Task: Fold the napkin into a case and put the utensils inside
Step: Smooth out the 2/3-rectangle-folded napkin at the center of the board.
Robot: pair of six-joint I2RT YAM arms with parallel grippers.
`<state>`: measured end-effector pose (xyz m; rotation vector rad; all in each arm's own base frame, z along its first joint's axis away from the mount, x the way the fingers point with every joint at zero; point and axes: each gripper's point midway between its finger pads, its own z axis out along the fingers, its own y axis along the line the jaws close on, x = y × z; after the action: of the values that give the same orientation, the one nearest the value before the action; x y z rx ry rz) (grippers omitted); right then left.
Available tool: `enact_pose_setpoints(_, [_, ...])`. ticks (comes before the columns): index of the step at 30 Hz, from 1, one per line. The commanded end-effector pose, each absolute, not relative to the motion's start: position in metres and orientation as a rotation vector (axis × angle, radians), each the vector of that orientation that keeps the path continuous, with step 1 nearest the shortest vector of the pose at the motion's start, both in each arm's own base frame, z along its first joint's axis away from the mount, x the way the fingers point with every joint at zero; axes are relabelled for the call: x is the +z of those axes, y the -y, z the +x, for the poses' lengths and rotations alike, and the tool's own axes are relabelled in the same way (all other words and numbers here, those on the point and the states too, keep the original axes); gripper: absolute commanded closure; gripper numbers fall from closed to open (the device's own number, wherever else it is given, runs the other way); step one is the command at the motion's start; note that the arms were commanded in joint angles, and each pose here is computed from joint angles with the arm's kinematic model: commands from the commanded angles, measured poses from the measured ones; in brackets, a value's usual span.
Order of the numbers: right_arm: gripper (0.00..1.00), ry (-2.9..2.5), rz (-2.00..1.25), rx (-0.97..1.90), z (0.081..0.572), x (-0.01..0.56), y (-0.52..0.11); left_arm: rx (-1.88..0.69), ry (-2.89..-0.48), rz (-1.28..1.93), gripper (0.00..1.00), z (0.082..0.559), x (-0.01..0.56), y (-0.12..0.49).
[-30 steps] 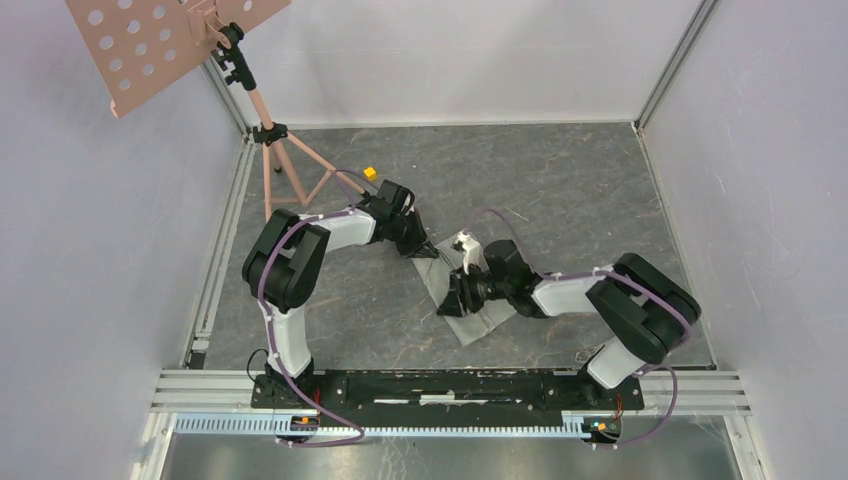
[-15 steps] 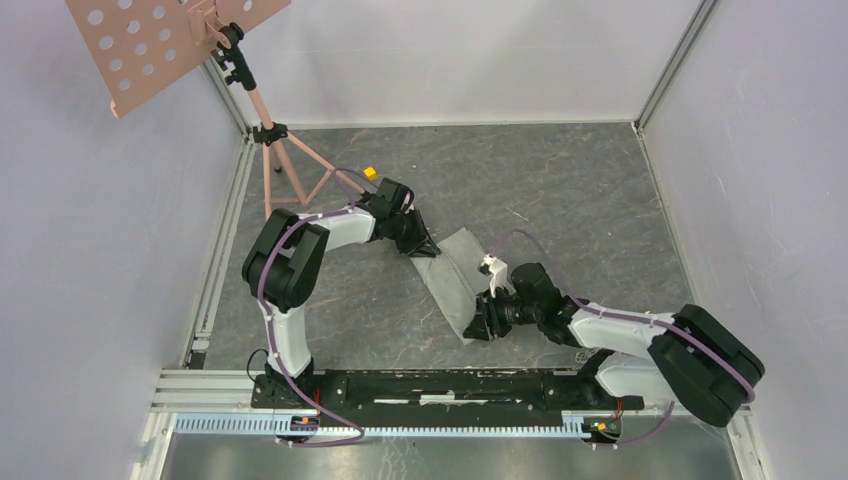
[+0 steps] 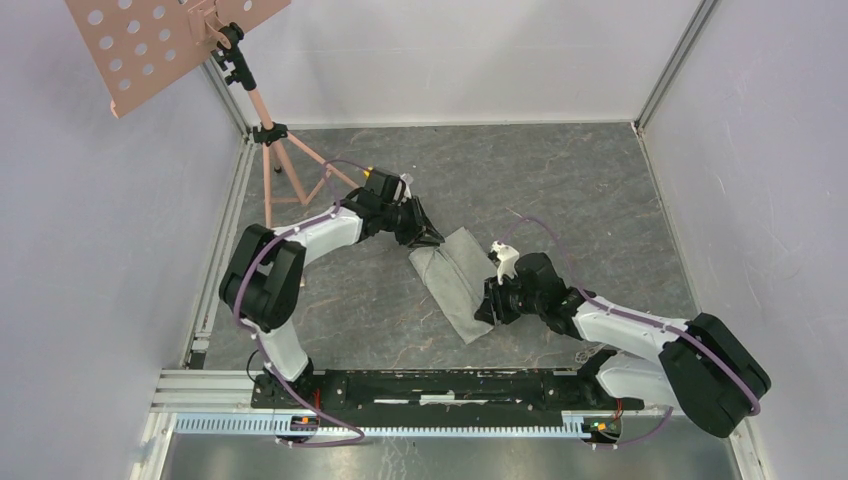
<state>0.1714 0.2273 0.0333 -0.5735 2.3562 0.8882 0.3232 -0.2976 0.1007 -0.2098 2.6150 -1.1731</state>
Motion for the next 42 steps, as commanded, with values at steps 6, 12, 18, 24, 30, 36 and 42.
enact_pose_setpoints(6, [0.74,-2.341,-0.547,0.893,0.182,0.034,-0.233,-1.287,-2.65,-0.288,0.81,0.334,0.064,0.315])
enact_pose_setpoints(12, [0.76,-2.361,-0.532,0.913,0.177,0.026,-0.233,-1.231,-2.671,-0.32,0.85,0.354,0.037,0.319])
enact_pose_setpoints(18, [0.75,-2.346,-0.542,0.886,0.183,0.033,-0.233,-1.205,-2.659,-0.247,0.82,0.356,0.054,0.318])
enact_pose_setpoints(24, [0.73,-2.312,-0.56,0.894,0.193,0.05,-0.241,-1.215,-2.61,-0.17,0.6,0.331,0.098,0.303])
enact_pose_setpoints(30, [0.57,-2.205,-0.548,1.044,0.208,0.08,-0.272,-1.208,-2.607,-0.276,0.72,0.321,0.083,0.277])
enact_pose_setpoints(36, [0.53,-2.154,-0.573,1.191,0.242,0.096,-0.319,-1.231,-2.628,-0.34,0.82,0.331,0.053,0.276])
enact_pose_setpoints(42, [0.59,-2.169,-0.563,1.313,0.25,0.08,-0.343,-1.154,-2.655,-0.422,0.86,0.339,0.023,0.265])
